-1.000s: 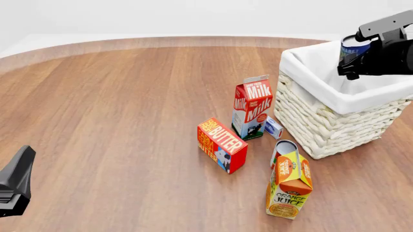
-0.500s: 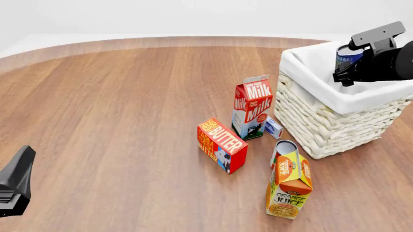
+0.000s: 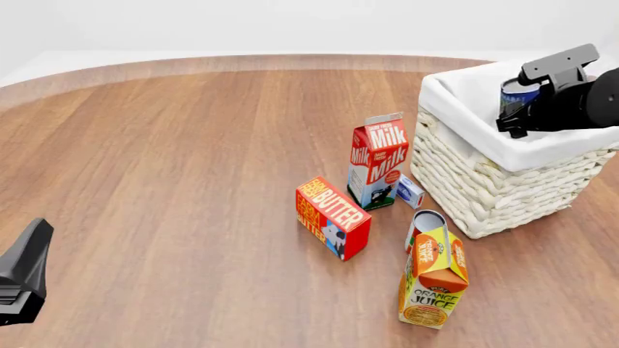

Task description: Pick up the alphabet soup, and put it in the basket.

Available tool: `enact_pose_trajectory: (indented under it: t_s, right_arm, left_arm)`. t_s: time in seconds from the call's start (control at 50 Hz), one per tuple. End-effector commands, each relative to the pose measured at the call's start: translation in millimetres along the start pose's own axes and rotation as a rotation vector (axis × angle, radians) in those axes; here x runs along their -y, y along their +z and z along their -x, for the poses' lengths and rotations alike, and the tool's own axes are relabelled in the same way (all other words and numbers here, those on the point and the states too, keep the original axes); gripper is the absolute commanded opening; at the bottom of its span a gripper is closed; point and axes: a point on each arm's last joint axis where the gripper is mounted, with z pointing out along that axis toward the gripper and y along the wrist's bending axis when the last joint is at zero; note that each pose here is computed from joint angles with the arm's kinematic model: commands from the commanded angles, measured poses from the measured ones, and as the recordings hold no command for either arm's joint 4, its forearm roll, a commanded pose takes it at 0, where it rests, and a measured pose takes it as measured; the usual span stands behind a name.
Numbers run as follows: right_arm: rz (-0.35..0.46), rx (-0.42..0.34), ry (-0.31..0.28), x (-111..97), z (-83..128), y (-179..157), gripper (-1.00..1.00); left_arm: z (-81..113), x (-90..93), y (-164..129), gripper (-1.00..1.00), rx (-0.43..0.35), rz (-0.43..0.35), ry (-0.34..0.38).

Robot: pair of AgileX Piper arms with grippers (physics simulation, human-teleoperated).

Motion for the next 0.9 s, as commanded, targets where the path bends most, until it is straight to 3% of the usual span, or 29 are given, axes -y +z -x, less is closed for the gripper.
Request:
enact_pose_trajectory:
  t_s: [0.02,0.14,0.16,0.5,0.9]
  right_arm:
    - [-0.005,-0.008,0.008,2,-2,3,-1.00]
    - [-0.015,-0.001,0.018,6,-1,3,-1.00]
    - [-0.015,0.000,0.020,6,-1,4,1.00]
    - [-0.024,0.009,0.028,9,1,4,1.00]
    - [-0.022,0.061,0.054,2,5,-25,1.00]
  left_arm:
    - [0.0,0.0,0,1.00,0.000,0.000,0.000]
    - [0.0,0.0,0,1.00,0.000,0.000,0.000]
    - [0.0,0.0,0,1.00,0.000,0.000,0.000]
    - [0.0,0.0,0,1.00,0.000,0.000,0.000]
    - [0.0,0.0,0,1.00,0.000,0.000,0.000]
